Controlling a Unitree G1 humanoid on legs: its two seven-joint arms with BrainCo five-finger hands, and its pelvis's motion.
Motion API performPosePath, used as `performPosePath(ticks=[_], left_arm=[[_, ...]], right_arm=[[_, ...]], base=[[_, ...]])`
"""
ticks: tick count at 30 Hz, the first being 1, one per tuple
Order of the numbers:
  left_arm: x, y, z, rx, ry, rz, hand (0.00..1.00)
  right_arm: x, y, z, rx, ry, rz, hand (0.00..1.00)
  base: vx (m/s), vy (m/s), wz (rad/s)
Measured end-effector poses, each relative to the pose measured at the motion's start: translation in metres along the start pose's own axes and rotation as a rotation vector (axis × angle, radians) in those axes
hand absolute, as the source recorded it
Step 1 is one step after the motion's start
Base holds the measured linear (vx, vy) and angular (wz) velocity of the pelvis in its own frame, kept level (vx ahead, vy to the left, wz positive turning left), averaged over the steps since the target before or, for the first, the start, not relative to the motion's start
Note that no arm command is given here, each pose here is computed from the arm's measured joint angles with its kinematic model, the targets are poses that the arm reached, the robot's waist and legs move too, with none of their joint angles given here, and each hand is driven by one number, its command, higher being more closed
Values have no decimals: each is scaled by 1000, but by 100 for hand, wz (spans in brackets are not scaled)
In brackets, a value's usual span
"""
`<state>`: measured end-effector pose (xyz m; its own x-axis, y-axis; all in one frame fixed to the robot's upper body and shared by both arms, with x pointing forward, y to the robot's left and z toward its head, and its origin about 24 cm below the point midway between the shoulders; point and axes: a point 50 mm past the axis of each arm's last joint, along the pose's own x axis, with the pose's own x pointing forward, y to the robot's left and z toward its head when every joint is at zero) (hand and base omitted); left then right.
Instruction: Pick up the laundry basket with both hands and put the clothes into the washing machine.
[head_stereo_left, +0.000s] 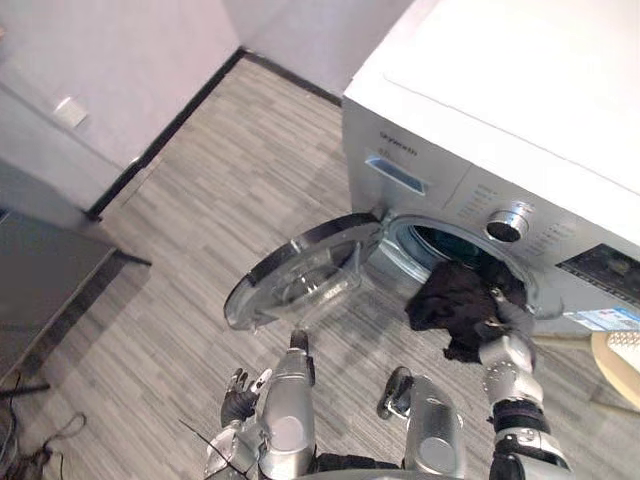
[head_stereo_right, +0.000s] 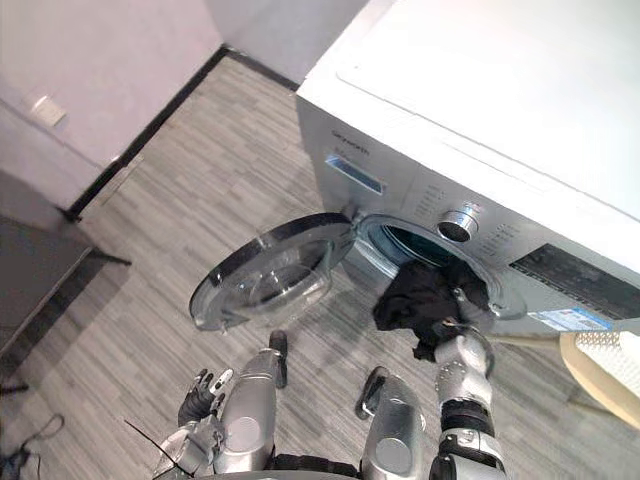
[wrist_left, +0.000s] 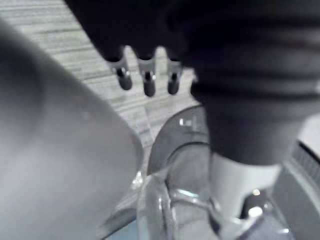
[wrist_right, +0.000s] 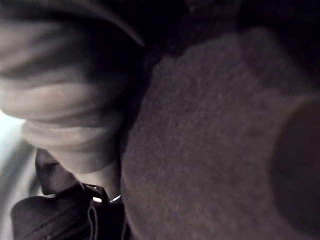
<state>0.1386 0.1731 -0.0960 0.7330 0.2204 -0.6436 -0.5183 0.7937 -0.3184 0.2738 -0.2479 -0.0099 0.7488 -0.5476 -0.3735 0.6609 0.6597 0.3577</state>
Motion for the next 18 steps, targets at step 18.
performPosePath(ticks=[18], left_arm=[[15, -3, 13, -36, -41, 36, 0]], right_arm=[[39, 40, 77, 71, -105, -32, 100]], base=[[-57, 148, 0]])
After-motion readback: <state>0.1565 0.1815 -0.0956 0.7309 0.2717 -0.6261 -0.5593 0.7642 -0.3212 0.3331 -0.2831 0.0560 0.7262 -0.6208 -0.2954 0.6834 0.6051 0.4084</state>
